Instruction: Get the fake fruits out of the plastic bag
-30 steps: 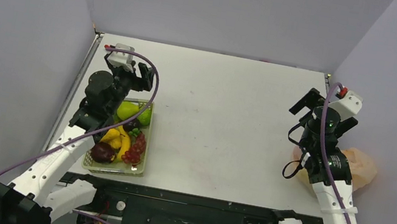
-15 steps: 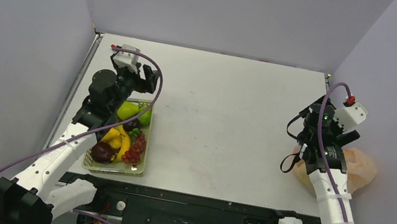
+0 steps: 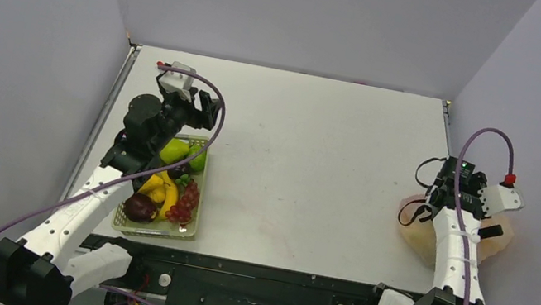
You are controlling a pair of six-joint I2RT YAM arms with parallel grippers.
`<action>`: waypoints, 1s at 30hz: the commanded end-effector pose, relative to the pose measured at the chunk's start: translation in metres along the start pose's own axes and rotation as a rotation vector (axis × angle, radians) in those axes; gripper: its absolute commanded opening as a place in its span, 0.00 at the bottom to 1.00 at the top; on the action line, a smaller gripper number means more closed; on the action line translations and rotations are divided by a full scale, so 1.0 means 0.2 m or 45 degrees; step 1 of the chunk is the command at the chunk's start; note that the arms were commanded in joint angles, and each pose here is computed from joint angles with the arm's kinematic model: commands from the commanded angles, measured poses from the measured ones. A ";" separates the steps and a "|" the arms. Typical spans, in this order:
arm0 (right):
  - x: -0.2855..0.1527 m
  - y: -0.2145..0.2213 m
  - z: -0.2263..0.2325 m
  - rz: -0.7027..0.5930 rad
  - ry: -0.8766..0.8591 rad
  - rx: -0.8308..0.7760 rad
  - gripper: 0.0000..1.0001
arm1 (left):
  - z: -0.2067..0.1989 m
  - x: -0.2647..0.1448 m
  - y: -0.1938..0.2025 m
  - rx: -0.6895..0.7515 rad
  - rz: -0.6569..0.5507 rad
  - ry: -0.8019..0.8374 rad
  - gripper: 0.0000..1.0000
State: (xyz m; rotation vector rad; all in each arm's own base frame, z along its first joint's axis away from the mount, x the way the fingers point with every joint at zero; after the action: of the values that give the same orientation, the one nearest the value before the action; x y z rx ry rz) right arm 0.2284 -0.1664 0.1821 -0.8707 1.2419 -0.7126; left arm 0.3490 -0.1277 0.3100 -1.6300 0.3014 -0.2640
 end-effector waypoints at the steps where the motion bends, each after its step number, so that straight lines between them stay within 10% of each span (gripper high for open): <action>1: 0.11 0.03 0.00 0.060 0.028 0.129 0.98 | -0.04 0.02 -0.14 0.020 -0.098 0.049 0.69; 13: 0.27 0.31 0.09 0.382 -0.119 0.175 0.86 | -0.07 0.02 -0.12 0.033 -0.088 0.079 0.69; 25: 0.24 0.35 0.18 0.439 -0.269 0.124 0.11 | -0.09 0.04 -0.11 0.033 -0.074 0.104 0.69; 30: 0.14 0.35 0.28 0.426 -0.370 -0.009 0.00 | -0.11 0.05 -0.10 0.021 -0.055 0.142 0.69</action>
State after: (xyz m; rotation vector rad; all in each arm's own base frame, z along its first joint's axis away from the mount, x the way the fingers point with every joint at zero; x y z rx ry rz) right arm 0.2676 -0.1601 0.0968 -0.6296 1.1651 -0.3661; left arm 0.3499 -0.1415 0.2988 -1.6055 0.3744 -0.2875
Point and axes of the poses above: each gripper's point midway between its finger pads, its own x axis out along the fingers, its own z axis along the line the jaws close on, y = z × x, the point moved 1 cm from there along -x, back along the fingers, and after that the axes turned 3 degrees about x, right-handed, at the moved point
